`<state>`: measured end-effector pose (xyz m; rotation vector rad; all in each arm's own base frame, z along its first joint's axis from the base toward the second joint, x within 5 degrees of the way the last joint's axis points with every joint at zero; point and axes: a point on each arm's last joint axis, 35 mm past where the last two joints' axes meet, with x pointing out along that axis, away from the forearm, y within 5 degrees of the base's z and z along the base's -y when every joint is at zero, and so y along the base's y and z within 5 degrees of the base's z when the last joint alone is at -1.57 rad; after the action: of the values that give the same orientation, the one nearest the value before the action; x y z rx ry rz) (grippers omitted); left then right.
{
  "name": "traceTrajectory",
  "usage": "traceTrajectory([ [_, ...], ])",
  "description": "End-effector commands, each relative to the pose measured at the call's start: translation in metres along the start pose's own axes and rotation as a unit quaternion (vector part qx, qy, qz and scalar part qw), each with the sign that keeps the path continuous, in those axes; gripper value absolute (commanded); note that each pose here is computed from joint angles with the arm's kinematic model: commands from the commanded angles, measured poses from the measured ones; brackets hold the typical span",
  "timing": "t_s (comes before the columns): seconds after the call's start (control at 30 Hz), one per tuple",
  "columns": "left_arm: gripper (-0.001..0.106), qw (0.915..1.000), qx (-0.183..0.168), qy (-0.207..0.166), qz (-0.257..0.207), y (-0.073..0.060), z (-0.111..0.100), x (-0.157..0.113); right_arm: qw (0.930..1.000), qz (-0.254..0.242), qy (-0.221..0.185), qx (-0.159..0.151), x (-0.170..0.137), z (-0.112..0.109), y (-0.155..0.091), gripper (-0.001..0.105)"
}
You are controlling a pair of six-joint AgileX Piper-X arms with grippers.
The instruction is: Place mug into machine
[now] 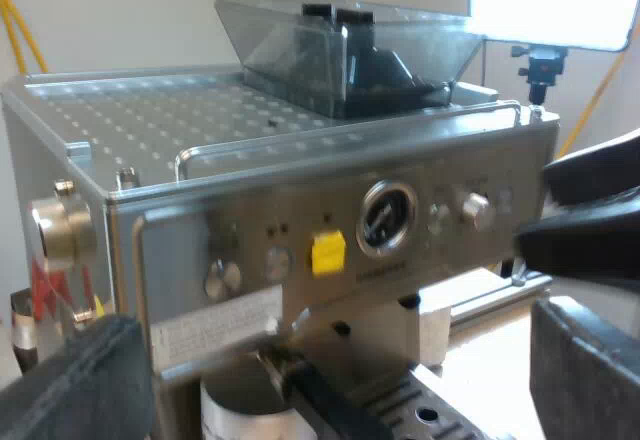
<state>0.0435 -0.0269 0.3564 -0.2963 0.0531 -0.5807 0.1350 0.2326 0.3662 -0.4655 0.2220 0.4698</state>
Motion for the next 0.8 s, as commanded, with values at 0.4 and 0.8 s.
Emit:
traceTrajectory([
  [0.4, 0.078, 0.9934, -0.018, 0.02, 0.112, 0.016, 0.065, 0.061, 0.9845, -0.105, 0.108, 0.09, -0.04, -0.042, -0.145, 0.071],
  [0.8, 0.078, 0.9763, -0.032, 0.032, 0.211, 0.035, 0.066, 0.043, 0.9505, -0.225, 0.154, 0.149, -0.092, -0.075, -0.205, 0.071],
])
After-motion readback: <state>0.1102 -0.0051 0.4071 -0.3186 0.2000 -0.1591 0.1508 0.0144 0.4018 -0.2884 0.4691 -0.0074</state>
